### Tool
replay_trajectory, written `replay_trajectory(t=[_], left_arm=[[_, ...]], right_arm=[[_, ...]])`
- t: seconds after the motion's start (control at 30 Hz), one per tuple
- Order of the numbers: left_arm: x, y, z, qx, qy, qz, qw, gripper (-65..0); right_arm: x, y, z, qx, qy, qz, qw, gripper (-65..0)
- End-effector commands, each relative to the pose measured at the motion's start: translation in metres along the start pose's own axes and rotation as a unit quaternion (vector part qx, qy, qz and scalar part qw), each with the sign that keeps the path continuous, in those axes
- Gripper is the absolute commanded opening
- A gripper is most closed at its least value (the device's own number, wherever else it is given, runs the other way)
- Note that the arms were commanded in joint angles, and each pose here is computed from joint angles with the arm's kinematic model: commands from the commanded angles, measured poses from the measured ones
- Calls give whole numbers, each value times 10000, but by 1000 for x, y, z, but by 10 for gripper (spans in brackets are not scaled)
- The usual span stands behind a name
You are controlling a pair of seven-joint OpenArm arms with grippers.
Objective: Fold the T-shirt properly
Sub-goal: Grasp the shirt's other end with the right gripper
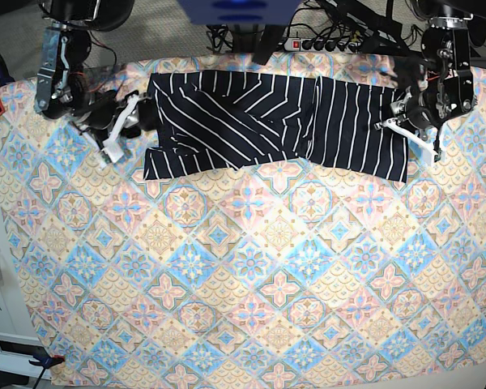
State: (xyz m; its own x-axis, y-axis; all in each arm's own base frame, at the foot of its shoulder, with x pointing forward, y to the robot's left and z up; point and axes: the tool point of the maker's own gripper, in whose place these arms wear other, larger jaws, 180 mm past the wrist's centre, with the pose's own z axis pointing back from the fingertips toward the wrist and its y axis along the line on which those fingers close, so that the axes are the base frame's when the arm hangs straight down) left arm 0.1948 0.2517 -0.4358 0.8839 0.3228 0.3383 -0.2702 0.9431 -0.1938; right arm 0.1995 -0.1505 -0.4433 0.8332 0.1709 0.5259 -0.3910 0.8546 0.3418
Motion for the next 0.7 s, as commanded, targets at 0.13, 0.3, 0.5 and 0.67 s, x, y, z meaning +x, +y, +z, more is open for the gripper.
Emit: replay_trajectory(t=[0.13,0.3,0.5,0.67], left_arm=[[8,0,4,-6,-120,-63,9999,-650],[8,0,4,-6,-120,-63,9999,-650],[8,0,4,-4,-113,-62,9999,-650],[8,0,4,-4,-113,-62,9999,-650]], right_arm=[[4,17,-10,306,-27,146,9994,-383],[10,21,-18,418,7,203,9989,-383],[17,16,-19,386,-31,194,9991,-382],[30,6,-7,400,-311,-60,9987,-382]])
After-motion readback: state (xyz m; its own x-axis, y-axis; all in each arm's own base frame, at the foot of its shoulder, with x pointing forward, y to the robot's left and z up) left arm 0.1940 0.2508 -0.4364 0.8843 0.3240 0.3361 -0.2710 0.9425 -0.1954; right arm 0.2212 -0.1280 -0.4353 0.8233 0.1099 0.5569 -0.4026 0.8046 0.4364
